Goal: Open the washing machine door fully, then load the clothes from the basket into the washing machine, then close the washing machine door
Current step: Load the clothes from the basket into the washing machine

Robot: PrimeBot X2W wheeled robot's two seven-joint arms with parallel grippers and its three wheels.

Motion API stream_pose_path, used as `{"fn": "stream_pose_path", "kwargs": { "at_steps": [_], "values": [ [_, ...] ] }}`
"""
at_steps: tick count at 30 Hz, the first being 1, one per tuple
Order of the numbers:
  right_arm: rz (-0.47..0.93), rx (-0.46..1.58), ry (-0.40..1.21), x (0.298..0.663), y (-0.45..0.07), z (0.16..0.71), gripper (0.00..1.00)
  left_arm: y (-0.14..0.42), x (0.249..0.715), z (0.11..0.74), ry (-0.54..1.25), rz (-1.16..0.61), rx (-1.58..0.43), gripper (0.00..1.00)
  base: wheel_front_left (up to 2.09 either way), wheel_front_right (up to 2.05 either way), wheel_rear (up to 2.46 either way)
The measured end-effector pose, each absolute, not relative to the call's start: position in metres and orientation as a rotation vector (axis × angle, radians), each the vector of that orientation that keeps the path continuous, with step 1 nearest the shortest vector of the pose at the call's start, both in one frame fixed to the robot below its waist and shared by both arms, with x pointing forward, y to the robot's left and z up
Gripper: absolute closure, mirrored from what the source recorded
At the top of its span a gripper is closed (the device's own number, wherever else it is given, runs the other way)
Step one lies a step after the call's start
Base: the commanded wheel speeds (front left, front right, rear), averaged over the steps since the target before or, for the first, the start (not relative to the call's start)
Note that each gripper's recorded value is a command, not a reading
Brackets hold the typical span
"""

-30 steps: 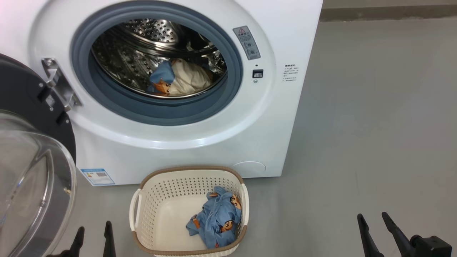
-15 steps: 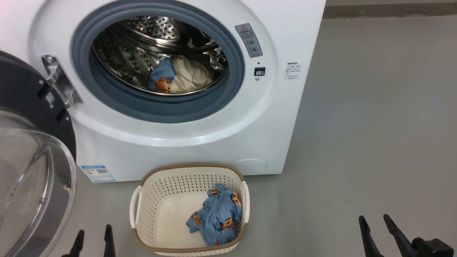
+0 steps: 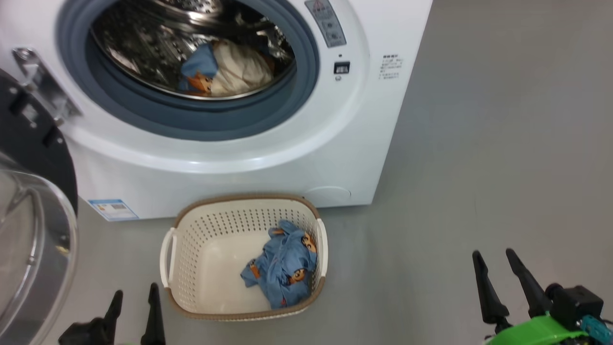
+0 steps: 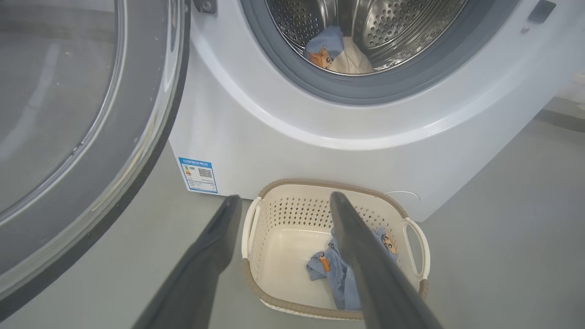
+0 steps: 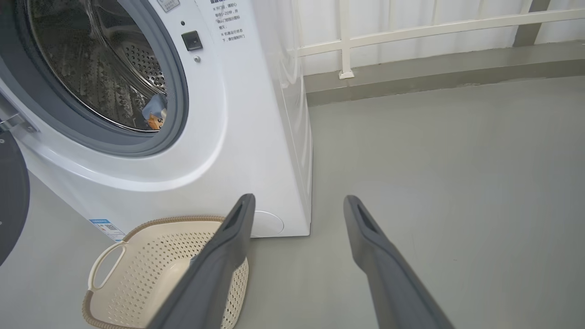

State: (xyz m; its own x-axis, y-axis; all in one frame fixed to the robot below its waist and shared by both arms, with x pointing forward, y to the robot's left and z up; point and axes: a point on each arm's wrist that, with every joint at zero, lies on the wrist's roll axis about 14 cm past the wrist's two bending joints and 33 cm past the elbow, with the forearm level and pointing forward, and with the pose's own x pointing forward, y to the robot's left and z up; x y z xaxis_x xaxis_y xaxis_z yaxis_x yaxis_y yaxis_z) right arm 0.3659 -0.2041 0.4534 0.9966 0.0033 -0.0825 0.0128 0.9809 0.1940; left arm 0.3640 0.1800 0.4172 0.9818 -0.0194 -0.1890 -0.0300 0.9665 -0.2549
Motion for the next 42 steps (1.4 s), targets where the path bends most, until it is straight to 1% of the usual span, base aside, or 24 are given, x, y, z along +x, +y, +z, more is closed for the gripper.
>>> {"fn": "stream_pose_path", "kwargs": {
  "at_steps": [5, 12, 20, 26, 32, 42],
  "values": [
    [-0.022, 0.211, 0.084, 0.382, -0.204, 0.449, 0.00, 0.159, 0.382, 0.392, 0.272, -0.045, -0.276, 0.00, 0.00, 0.00, 0.00],
    [-0.025, 0.221, 0.098, 0.403, -0.200, 0.440, 0.00, 0.126, 0.394, 0.353, 0.404, -0.129, -0.276, 0.00, 0.00, 0.00, 0.00],
    [-0.026, 0.216, 0.119, 0.427, -0.199, 0.425, 0.00, 0.097, 0.423, 0.315, 0.511, -0.249, -0.218, 0.00, 0.00, 0.00, 0.00],
    [-0.026, 0.208, 0.121, 0.449, -0.200, 0.416, 0.00, 0.085, 0.456, 0.291, 0.555, -0.302, -0.198, 0.00, 0.00, 0.00, 0.00],
    [-0.033, 0.209, 0.133, 0.468, -0.204, 0.400, 0.00, 0.060, 0.487, 0.266, 0.580, -0.392, -0.177, 0.00, 0.00, 0.00, 0.00],
    [-0.060, 0.191, 0.178, 0.480, -0.218, 0.372, 0.00, 0.028, 0.492, 0.202, 0.722, -0.506, -0.177, 0.00, 0.00, 0.00, 0.00]
  ]
}}
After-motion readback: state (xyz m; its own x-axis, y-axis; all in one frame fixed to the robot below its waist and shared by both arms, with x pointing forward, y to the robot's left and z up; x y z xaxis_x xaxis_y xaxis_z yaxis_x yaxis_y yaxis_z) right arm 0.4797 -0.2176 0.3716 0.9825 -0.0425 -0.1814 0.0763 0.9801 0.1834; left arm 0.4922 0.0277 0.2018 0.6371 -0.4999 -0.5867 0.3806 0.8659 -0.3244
